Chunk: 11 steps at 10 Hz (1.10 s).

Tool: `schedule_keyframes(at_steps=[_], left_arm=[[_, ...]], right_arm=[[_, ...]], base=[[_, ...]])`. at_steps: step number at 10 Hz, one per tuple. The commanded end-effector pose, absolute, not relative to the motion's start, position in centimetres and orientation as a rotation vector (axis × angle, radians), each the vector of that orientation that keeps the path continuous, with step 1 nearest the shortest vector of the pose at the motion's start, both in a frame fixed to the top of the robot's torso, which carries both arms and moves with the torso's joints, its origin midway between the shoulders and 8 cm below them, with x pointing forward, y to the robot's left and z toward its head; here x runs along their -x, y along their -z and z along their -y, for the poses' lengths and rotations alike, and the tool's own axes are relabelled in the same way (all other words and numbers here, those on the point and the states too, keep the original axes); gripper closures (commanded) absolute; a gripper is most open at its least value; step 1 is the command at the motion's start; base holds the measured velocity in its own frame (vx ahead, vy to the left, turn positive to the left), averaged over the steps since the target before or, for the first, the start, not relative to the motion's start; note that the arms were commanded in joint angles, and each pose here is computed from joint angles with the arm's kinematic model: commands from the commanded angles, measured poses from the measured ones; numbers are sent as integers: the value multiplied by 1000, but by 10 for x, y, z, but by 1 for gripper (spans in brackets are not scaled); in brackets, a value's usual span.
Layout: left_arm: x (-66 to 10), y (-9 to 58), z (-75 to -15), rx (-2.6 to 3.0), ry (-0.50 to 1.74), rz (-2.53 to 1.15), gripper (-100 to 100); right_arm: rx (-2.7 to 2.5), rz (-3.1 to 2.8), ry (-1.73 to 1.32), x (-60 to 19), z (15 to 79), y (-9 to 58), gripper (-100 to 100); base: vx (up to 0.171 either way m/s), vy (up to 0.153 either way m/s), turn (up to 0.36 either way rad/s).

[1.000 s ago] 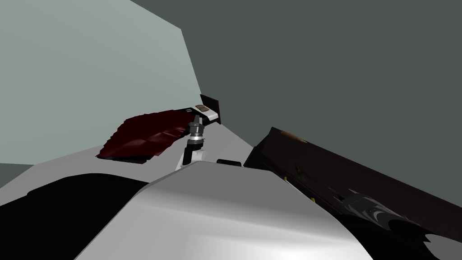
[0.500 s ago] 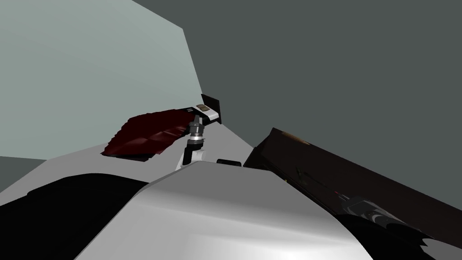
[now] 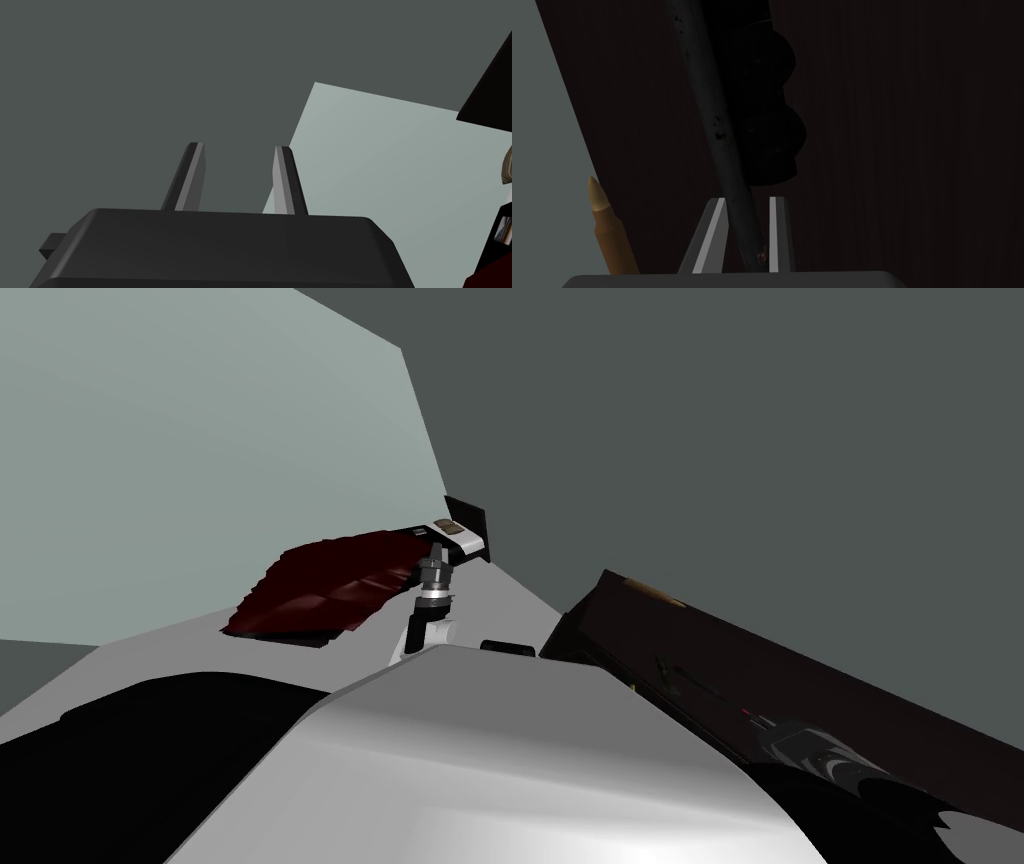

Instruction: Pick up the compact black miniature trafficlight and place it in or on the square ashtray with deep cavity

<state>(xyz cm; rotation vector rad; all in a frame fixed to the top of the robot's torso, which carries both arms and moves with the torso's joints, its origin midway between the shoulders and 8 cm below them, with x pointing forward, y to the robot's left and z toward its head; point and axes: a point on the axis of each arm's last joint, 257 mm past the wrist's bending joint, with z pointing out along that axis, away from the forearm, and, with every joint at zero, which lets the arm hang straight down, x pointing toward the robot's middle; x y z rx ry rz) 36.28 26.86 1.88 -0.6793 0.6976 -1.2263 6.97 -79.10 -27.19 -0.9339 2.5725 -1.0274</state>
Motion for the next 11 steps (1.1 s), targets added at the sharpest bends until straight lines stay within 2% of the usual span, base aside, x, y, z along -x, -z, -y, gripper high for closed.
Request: schedule_keyframes(at_steps=[1,2,3,6,11], left_arm=[[-363,-19,-269,679,1226,-698,0],[-363,-19,-269,679,1226,-698,0],[-363,-19,-269,679,1226,-698,0],[-363,-19,-269,679,1227,-697,0],[-363,-19,-269,679,1227,-697,0]], right_arm=[[934,-2573,1027,-70,791,272,100],[933,-2573,1026,-70,791,271,0],[938,-2554,1083,-77,806,254,100],[967,-2535,1147,-88,827,223,100],[1026,-2544,1156,-94,841,199,100]], base=[[-14,29,-41],[0,0,0],[-57,36,-80],[-164,79,-112],[-146,5,-78]])
